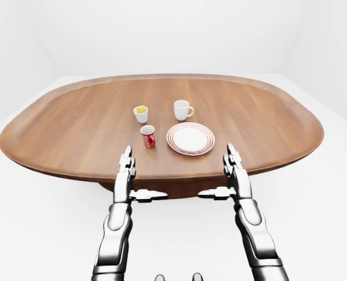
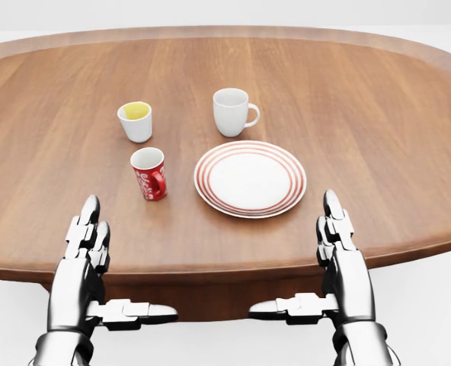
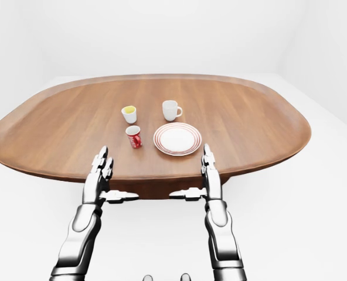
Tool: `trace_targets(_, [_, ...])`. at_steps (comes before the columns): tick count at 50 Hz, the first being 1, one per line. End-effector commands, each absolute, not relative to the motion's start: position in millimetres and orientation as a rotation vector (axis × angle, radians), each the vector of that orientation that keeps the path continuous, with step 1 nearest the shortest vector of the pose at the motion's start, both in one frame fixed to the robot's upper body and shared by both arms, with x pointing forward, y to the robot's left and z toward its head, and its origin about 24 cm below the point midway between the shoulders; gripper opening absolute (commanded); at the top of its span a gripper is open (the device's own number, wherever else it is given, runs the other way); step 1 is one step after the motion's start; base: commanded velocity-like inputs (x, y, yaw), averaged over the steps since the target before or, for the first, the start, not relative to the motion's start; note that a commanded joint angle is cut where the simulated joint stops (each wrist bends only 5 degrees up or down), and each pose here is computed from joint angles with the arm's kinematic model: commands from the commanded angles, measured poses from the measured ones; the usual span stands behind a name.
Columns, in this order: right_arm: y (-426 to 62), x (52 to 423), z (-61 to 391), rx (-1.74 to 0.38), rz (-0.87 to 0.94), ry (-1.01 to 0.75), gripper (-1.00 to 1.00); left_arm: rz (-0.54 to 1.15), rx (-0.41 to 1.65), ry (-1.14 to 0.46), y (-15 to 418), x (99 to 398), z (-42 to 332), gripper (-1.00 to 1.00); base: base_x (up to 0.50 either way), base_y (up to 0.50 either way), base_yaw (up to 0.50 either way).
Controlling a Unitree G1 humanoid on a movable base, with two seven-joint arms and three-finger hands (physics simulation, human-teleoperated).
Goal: Pick up the red mug and put it on the plate
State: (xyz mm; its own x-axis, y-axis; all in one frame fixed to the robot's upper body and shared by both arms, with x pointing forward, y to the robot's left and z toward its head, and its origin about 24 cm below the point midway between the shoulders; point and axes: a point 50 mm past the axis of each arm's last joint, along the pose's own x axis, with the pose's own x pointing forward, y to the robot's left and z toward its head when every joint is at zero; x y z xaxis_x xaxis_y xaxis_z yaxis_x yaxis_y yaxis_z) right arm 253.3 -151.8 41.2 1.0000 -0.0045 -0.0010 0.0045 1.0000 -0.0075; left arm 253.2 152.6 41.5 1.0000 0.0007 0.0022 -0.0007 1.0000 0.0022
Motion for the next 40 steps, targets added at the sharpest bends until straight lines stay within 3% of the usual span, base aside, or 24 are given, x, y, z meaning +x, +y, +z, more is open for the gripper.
trace_targets(1, [-155.6,253.0,39.4,-0.033,-0.017,0.007,1.0,0.004,0.011,-0.013,158.8,250.9,43.1,1.0,0.0,0.0,0.0])
trace_targets(40, [-154.1,251.7,38.7,-0.067,-0.004,0.006,1.0,0.002,0.017,-0.022,157.0,247.5,45.4,1.0,0.0,0.0,0.0])
